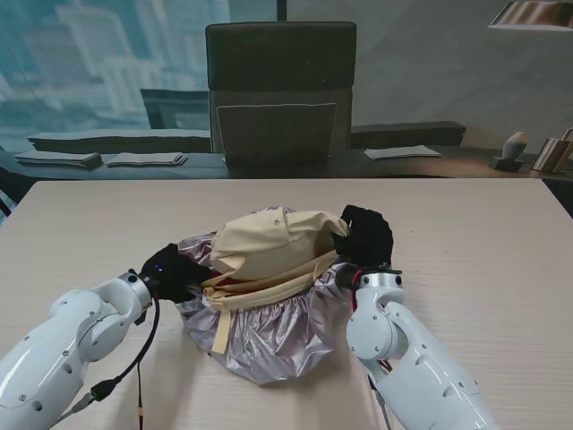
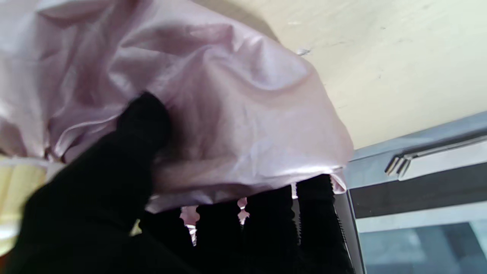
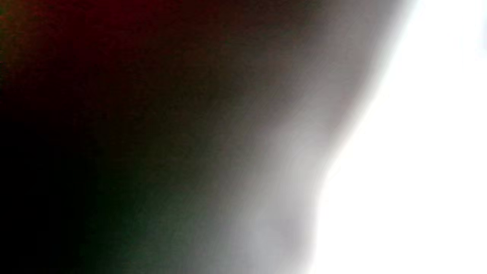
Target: Fit a rain cover over a backpack
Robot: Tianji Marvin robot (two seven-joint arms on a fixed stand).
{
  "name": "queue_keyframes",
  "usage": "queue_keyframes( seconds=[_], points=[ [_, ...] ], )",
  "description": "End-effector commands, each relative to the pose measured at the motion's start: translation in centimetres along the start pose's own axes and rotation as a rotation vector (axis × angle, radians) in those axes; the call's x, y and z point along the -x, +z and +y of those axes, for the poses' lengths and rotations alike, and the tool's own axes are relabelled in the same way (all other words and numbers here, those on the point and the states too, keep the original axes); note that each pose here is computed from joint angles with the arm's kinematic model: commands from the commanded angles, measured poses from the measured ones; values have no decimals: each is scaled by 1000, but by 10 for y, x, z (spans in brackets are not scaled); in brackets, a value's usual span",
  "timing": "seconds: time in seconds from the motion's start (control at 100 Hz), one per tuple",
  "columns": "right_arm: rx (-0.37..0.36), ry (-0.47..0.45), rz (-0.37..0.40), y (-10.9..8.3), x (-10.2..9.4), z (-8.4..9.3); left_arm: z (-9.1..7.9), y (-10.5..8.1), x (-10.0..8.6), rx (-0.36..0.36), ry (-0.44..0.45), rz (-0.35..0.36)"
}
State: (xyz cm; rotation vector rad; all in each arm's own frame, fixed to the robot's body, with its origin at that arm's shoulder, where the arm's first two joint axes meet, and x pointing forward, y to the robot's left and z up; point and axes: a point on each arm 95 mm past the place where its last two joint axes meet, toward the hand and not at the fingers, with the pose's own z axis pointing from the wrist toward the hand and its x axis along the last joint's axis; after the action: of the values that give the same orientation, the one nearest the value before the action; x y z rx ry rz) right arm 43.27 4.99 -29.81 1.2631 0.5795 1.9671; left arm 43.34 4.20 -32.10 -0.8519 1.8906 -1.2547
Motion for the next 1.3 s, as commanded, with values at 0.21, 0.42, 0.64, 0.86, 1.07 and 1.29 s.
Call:
queue_keyframes(
  seconds=[0.21, 0.42, 0.64, 0.86, 1.07, 1.29],
  points=[
    [-25, -100, 75, 3, 6, 3, 6, -21, 7, 24, 109, -154],
    [6, -193, 56, 1, 5, 1, 3, -20, 3, -90, 61, -48],
    [79, -287, 74, 2, -1, 1, -25, -20, -9, -278, 5, 93],
    [194, -289, -15, 11, 0, 4, -33, -41, -12, -260, -6, 100],
    [111, -371, 226, 10, 4, 3, -35, -47, -10, -383, -32, 65],
    [47, -359, 337, 1, -5, -6, -63, -41, -10, -466, -66, 76]
  ],
)
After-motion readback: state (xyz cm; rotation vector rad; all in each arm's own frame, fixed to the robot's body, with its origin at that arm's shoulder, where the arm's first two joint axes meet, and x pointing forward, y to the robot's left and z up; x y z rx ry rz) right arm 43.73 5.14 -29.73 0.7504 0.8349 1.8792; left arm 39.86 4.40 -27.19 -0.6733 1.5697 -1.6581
